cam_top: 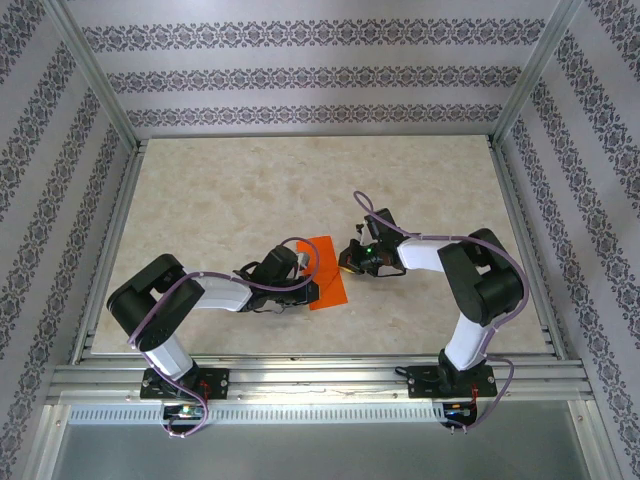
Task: Fold a paper plane with a square sheet of paper (pick it up from the middle)
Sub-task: Fold the triangle a second time at the center of the table.
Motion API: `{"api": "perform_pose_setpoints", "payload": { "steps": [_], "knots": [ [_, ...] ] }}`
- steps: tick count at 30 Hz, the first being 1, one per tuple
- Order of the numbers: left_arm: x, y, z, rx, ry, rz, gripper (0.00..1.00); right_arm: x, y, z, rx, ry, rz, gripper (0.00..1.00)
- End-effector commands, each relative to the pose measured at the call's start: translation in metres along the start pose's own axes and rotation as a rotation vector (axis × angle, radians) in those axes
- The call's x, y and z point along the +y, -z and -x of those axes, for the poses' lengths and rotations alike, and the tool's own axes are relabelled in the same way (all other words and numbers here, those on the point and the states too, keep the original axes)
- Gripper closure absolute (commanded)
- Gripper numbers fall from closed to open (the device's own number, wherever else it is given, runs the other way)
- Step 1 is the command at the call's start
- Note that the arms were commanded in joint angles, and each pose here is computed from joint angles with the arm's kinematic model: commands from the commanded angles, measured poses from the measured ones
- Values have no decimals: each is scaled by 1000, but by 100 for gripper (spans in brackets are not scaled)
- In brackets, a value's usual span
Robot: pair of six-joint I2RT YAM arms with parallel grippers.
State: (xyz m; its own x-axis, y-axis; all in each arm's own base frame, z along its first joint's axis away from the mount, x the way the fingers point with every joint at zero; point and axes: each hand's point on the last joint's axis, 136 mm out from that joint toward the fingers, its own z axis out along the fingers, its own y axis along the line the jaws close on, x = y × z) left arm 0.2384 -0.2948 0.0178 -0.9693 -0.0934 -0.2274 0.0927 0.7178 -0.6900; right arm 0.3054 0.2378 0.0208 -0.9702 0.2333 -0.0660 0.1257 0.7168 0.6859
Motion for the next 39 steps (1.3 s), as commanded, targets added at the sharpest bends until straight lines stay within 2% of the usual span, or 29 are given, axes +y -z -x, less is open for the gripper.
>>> {"api": "perform_pose_setpoints", "payload": {
  "steps": [1,5,10,17,21,25,28,39],
  "knots": [
    [41,-3,-30,103,53,120,100,11,16,2,-53,49,19,100],
    [40,-3,-30,105,51,115,100,25,16,-11,-18,95,55,99],
    [41,-3,-31,106,52,114,100,34,-2,-31,81,116,86,99],
    [33,-2,-26,95,53,90,100,-9,-20,-35,90,35,-72,100],
    [13,6,-16,61,52,37,100,-23,-20,-38,84,15,-104,100],
    [-23,15,5,-1,48,-74,100,-22,-20,-41,83,14,-97,100],
    [-35,17,18,-25,40,-76,100,-21,-21,-41,87,14,-94,100],
    [-16,-18,22,8,99,-23,100,-20,-21,-41,84,14,-93,100]
  ]
}}
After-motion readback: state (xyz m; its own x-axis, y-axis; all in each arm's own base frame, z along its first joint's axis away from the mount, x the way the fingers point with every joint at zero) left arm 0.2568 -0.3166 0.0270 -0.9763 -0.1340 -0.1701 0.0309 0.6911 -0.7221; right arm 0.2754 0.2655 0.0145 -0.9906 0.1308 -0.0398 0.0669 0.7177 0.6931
